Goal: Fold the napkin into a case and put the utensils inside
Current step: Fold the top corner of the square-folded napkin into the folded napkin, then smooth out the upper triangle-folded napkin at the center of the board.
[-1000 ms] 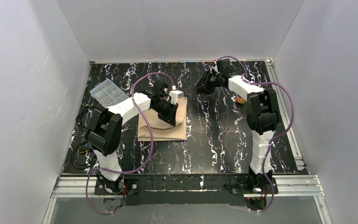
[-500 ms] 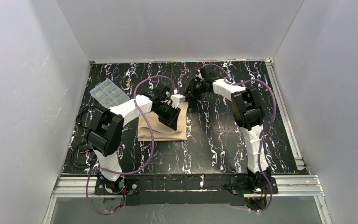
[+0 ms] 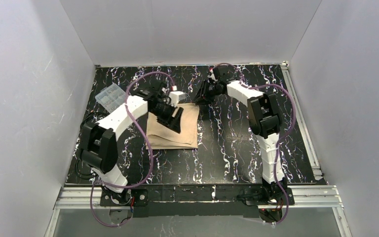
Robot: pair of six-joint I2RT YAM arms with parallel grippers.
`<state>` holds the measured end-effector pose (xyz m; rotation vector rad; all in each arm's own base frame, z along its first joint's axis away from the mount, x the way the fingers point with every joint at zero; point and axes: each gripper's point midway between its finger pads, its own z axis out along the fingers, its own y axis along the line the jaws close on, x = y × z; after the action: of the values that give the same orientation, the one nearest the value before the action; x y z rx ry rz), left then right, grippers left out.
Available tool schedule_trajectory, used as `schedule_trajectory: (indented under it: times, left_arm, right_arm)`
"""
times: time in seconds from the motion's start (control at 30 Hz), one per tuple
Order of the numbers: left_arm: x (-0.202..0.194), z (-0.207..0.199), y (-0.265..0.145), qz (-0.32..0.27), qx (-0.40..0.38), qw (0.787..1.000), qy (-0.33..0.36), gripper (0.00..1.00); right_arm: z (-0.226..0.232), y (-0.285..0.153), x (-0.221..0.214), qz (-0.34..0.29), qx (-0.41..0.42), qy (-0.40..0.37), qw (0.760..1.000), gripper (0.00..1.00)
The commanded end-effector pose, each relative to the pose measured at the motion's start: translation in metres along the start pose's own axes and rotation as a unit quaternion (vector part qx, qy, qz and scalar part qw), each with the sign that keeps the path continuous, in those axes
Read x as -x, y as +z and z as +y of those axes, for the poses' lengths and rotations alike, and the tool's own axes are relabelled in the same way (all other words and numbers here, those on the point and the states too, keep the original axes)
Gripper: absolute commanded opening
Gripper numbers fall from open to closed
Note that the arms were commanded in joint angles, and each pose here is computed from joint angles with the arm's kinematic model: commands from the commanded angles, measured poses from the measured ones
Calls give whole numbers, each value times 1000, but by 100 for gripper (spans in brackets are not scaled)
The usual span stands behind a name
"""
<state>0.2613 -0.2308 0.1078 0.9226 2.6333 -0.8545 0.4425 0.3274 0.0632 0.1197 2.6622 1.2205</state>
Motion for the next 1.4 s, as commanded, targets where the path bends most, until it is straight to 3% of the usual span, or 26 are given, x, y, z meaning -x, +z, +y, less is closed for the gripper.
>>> schedule_trajectory:
  times: [0.0,0.23,0.47,0.63,0.83,1.37]
  left_arm:
    - [-22,17,-50,10,1,1000,-5,55]
    - [-72,74,-53,51,40,996,-58,53]
    - [-71,82,-56,40,33,996,-71,50]
    - [-82,83,-52,50,36,996,-64,47]
    - [-95,83,-48,55,39,996,-57,40]
    - [-101,96,-41,42,69,996,-24,26]
  right_arm:
    - [35,-44,11,-35,-13,-69,997,40]
    - [7,-62,-36,-11,-82,-87,993,44]
    - [11,-60,-139,22,-78,-70,994,46]
    - [23,-53,-172,20,-44,-38,998,46]
    - [21,-39,-196,47,-51,-28,997,45]
    - [5,-31,-206,61,-65,-6,996,43]
